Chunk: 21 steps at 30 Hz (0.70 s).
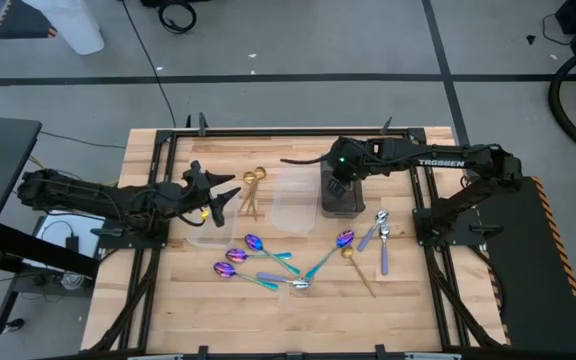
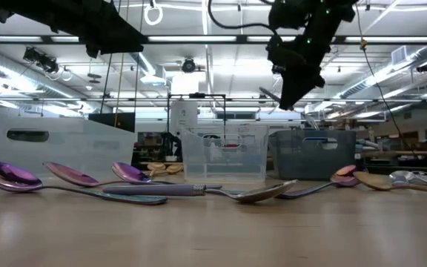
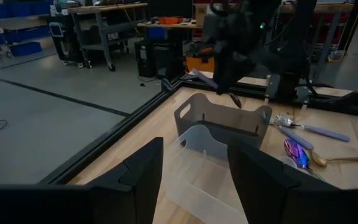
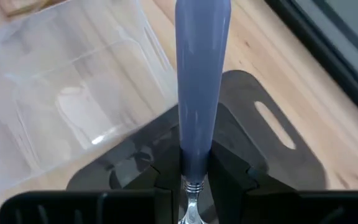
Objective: Sort silverware by color (type)
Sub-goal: Put the purple spoon into the black bin
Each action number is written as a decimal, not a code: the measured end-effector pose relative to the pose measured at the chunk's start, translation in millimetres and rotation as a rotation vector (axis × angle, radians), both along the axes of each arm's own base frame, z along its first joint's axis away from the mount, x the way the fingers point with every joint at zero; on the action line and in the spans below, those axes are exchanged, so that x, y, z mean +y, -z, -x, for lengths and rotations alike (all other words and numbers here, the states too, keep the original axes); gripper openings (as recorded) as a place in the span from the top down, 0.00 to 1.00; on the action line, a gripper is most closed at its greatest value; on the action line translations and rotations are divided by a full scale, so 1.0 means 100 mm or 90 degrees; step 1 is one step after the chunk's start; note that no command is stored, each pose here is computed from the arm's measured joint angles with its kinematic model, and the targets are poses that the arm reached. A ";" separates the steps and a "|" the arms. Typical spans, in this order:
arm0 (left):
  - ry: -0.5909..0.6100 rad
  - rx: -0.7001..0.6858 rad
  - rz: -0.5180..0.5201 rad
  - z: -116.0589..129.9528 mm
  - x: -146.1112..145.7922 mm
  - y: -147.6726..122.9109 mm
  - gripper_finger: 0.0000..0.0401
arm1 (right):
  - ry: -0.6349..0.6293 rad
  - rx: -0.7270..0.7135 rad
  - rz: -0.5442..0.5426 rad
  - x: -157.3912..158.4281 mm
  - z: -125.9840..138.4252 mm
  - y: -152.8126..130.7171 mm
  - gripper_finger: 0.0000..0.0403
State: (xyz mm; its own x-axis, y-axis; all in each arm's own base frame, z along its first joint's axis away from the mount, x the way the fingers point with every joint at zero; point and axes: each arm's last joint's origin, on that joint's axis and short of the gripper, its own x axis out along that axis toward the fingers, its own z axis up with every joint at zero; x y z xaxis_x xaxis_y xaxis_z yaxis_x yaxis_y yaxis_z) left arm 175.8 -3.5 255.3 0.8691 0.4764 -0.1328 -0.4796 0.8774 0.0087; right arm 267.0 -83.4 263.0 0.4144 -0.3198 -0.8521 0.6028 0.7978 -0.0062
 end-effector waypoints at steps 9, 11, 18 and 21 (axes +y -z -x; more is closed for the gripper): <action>0.000 0.001 -0.001 0.00 0.00 0.00 0.53 | 0.047 -0.006 -0.057 -0.10 0.10 0.29 0.82; 0.000 0.001 -0.002 0.00 0.00 0.00 0.53 | 0.057 -0.011 -0.075 -0.11 0.11 0.35 0.82; 0.000 0.000 -0.001 0.00 0.00 0.00 0.53 | 0.089 -0.024 -0.098 -0.13 0.19 0.60 0.82; 0.000 0.000 -0.001 0.00 0.00 0.00 0.53 | 0.096 -0.037 -0.107 -0.15 0.22 0.69 0.82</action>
